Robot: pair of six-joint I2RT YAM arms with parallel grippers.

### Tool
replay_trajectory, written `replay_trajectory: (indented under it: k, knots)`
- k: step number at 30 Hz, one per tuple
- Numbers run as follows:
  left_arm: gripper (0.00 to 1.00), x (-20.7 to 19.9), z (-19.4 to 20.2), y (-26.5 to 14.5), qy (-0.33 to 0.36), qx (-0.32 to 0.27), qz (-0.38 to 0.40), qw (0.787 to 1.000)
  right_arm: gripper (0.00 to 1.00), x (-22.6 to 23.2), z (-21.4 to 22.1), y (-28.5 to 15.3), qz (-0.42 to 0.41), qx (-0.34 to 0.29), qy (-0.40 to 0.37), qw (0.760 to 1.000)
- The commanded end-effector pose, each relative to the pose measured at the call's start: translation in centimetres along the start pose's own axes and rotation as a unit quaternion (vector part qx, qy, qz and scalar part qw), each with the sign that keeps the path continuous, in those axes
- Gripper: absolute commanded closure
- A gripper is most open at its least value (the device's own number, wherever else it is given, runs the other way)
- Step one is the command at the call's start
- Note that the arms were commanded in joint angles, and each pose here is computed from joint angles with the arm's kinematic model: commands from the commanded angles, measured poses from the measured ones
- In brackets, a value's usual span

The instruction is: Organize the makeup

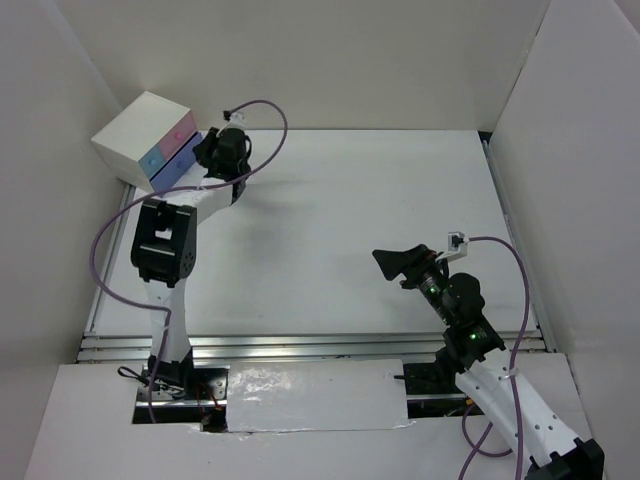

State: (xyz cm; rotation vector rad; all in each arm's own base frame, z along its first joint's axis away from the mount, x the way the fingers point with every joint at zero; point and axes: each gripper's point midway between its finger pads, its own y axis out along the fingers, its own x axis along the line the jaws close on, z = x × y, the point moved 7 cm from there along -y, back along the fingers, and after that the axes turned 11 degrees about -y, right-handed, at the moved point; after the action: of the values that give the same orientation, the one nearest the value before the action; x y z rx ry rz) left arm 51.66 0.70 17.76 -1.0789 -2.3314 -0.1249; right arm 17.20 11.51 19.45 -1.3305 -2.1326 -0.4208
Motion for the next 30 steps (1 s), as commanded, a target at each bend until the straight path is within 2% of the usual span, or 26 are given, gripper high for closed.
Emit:
replay_trajectory:
  k: [1, 2, 3, 5, 6, 7, 8, 9, 10, 11, 12, 13, 14, 15, 17, 18, 21, 22, 24, 25, 27, 30]
  knots:
    - [0.77, 5.3, -11.1, -6.5, -0.153, -0.106, 0.001, 0.983, 0.00, 1.1, -1.6, -0.2, -0.022, -0.041, -0.005, 0.999]
    - [0.75, 5.5, -12.2, -8.5, -0.159, -0.108, 0.016, 0.981, 0.00, 1.1, -1.6, -0.3, -0.022, -0.041, -0.006, 0.999]
    - [0.72, 8.6, -14.8, -10.8, -0.220, -0.126, 0.016, 0.967, 0.00, 1.1, -1.7, -0.4, -0.024, -0.046, -0.007, 0.999]
    - [0.62, 12.8, -16.8, -15.4, -0.263, -0.120, 0.057, 0.955, 0.00, 1.0, -1.8, -0.6, -0.027, -0.058, -0.009, 0.998]
    - [0.57, 14.4, -18.0, -17.2, -0.346, -0.117, 0.092, 0.926, 0.00, 1.1, -1.9, -0.7, -0.028, -0.066, -0.011, 0.997]
    - [0.32, 15.6, -18.2, -18.7, -0.381, -0.106, 0.132, 0.909, 0.00, 0.8, -1.8, -0.7, -0.024, -0.069, -0.014, 0.997]
    - [0.24, 16.3, -18.3, -20.5, -0.403, -0.101, 0.203, 0.887, 0.00, 0.6, -1.9, -0.7, -0.017, -0.074, -0.017, 0.997]
    - [0.16, 19.0, -17.3, -23.2, -0.442, -0.091, 0.250, 0.857, 0.00, 0.4, -2.1, -0.7, -0.008, -0.082, -0.021, 0.996]
    - [0.06, 19.8, -16.7, -24.7, -0.451, -0.087, 0.288, 0.840, 0.00, 0.4, -2.4, -0.8, 0.006, -0.084, -0.023, 0.996]
    - [0.05, 21.5, -14.7, -27.3, -0.464, -0.076, 0.337, 0.816, 0.00, 0.2, -3.0, -1.0, 0.026, -0.095, -0.024, 0.995]
    - [0.01, 22.3, -13.4, -28.4, -0.467, -0.069, 0.355, 0.807, 0.00, 1.1, -4.4, -1.5, 0.026, -0.113, -0.030, 0.993]
    - [0.01, 22.8, -12.0, -29.3, -0.466, -0.057, 0.366, 0.804, 0.00, 0.9, -4.6, -1.8, 0.043, -0.108, -0.036, 0.993]
    - [0.01, 24.3, -9.8, -30.7, -0.475, -0.048, 0.377, 0.794, 0.00, 1.2, -5.7, -2.5, 0.050, -0.132, -0.043, 0.989]
    - [0.00, 24.6, -7.3, -31.3, -0.455, -0.017, 0.383, 0.803, 0.00, 2.1, -7.1, -3.2, 0.049, -0.148, -0.046, 0.987]
    - [0.01, 26.2, -3.0, -32.8, -0.448, 0.007, 0.385, 0.807, 0.00, 2.9, -8.5, -4.7, 0.062, -0.155, -0.055, 0.984]
    - [0.01, 27.0, -2.3, -33.3, -0.456, -0.003, 0.388, 0.801, 0.00, 3.6, -9.4, -5.3, 0.053, -0.170, -0.055, 0.982]
    - [0.01, 29.7, 2.1, -34.7, -0.438, -0.001, 0.379, 0.816, 0.00, 4.7, -10.3, -7.3, 0.049, -0.166, -0.060, 0.983]
    - [0.01, 30.7, 3.0, -35.1, -0.444, -0.019, 0.373, 0.814, 0.00, 5.0, -10.6, -7.7, 0.043, -0.168, -0.063, 0.983]
    - [0.00, 30.5, 4.4, -34.3, -0.417, -0.011, 0.344, 0.842, 0.00, 5.1, -10.6, -8.3, 0.037, -0.169, -0.067, 0.983]
    - [0.01, 29.2, 4.7, -33.7, -0.379, 0.008, 0.347, 0.858, 0.00, 5.0, -10.5, -8.3, 0.039, -0.167, -0.063, 0.983]
    - [0.01, 26.4, 4.3, -33.2, -0.334, 0.044, 0.380, 0.862, 0.00, 4.4, -9.7, -7.9, 0.048, -0.156, -0.054, 0.985]
    - [0.01, 17.2, 3.1, -29.6, -0.238, 0.127, 0.408, 0.872, 0.00, 3.9, -8.7, -7.3, 0.041, -0.154, -0.033, 0.987]
